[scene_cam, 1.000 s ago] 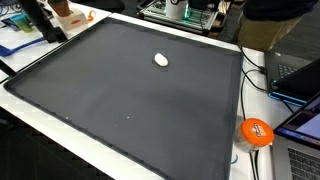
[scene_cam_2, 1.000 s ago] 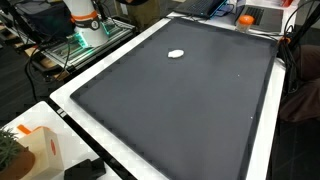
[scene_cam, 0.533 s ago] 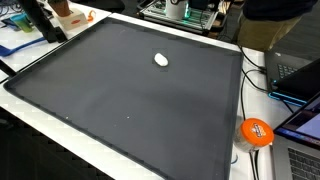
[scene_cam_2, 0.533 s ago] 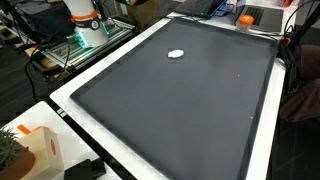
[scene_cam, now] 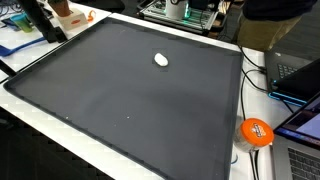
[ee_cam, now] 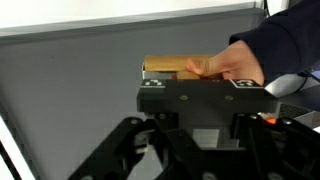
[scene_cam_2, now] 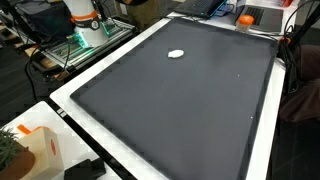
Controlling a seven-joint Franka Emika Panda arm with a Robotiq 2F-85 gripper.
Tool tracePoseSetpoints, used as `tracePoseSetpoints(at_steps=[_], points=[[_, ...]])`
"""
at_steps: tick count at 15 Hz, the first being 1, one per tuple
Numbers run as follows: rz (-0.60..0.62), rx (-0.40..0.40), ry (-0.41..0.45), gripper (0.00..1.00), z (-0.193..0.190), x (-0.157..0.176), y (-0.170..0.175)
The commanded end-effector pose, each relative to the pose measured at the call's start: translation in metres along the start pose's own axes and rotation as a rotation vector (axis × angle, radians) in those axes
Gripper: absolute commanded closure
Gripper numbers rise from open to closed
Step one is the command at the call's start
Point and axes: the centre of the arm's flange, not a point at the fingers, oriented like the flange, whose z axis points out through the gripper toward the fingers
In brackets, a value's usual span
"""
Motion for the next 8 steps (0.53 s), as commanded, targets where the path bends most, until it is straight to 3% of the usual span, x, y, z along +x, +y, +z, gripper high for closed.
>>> tracePoseSetpoints(at_steps=[1,2,8], points=[[0.024,0.018,-0.012,0.73,0.0019,0.0022,-0.0003],[0.024,0.020,-0.012,0.78,0.0020,0.0023,-0.0008],[0.025,0.020,0.004,0.78,-0.0003,0.0000,0.0013]])
